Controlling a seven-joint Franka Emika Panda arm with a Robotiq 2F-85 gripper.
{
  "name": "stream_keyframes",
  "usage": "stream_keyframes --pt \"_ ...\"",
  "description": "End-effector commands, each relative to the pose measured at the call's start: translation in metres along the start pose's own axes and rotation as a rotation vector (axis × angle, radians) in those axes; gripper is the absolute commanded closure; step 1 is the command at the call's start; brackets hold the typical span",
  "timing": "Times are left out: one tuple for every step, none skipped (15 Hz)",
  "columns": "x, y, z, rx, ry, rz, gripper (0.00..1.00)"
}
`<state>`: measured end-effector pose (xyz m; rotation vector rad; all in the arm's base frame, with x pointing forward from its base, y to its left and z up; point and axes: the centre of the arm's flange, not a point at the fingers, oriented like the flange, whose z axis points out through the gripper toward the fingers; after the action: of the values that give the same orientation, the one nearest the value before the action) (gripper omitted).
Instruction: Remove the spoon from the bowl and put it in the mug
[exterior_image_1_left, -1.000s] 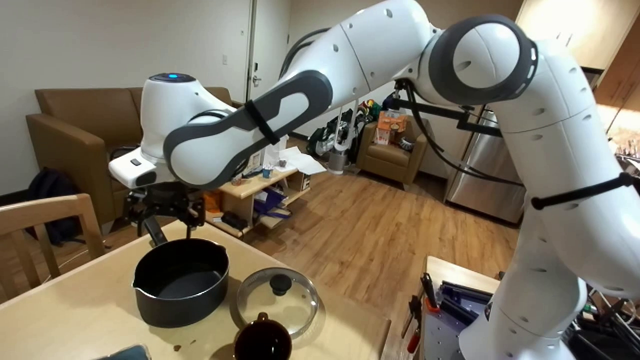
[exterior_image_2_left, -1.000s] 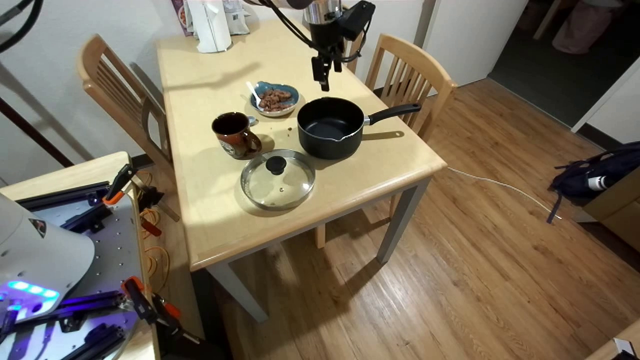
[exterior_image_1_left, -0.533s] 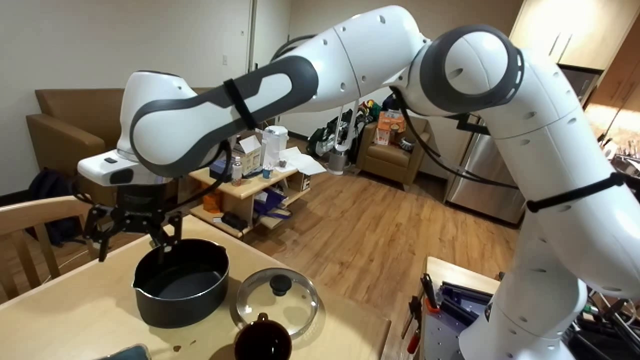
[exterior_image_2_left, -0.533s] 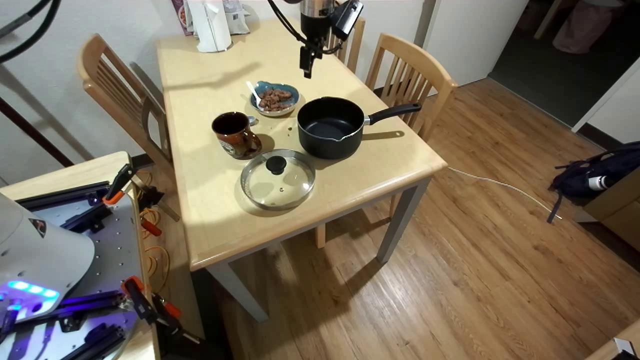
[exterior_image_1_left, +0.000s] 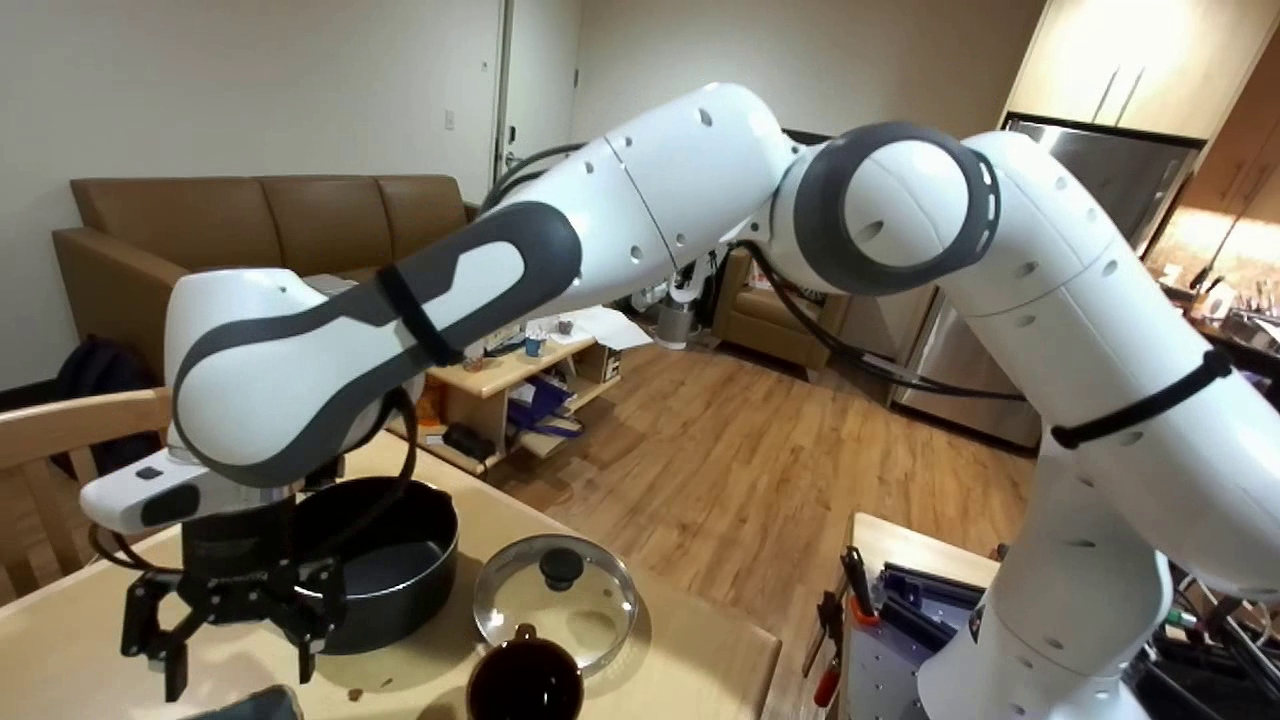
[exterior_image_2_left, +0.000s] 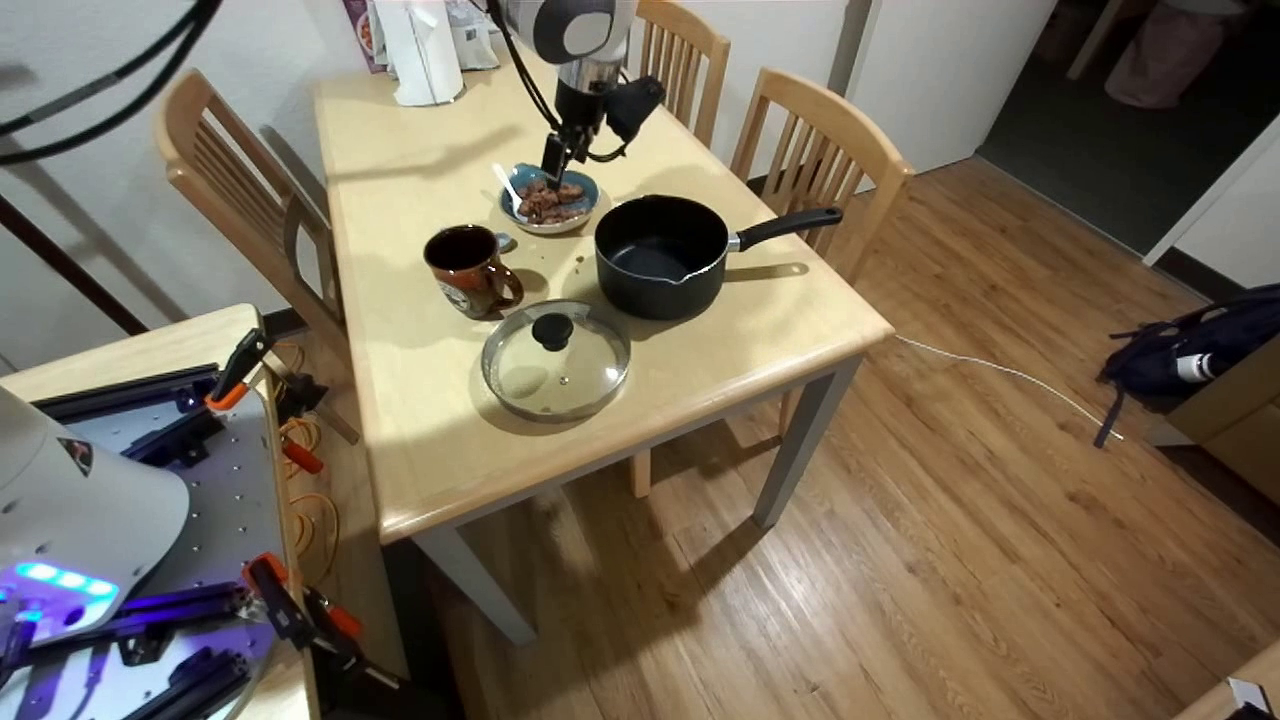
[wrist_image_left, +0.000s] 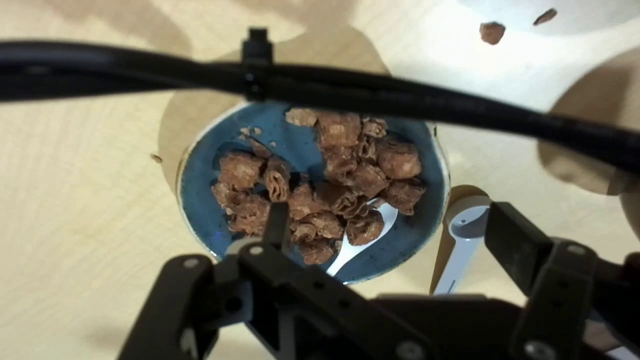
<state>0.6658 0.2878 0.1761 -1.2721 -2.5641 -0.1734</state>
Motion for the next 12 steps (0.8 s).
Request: stream_keyframes --pt "0.004 0.001 0.004 0.005 0.001 -0.005 0.0" --pt "0.004 0.001 0.003 0.003 0.001 -0.005 0.0" --pt "0.001 -0.001 -0.001 -0.017 -0.023 0.016 0.0" --pt "0.002 0.001 -0.001 -0.027 -0.066 0.029 0.0" --pt "0.005 0.004 -0.001 -0.04 -0.081 0.019 0.0" --pt "0.01 0.009 0.0 -0.047 -0.096 -0.014 0.0" --pt "0.014 0.012 0.001 -0.058 -0.104 -0.047 0.0" --pt "0.022 0.014 0.001 -0.075 -0.097 -0.107 0.0" --pt "0.027 0.016 0.001 -0.093 -0.091 -0.149 0.0" --pt "0.031 0.018 0.001 -0.117 -0.084 -0.183 0.0" --pt "0.035 0.019 0.0 -0.142 -0.07 -0.213 0.0" --pt "0.036 0.019 0.0 -0.167 -0.049 -0.223 0.0"
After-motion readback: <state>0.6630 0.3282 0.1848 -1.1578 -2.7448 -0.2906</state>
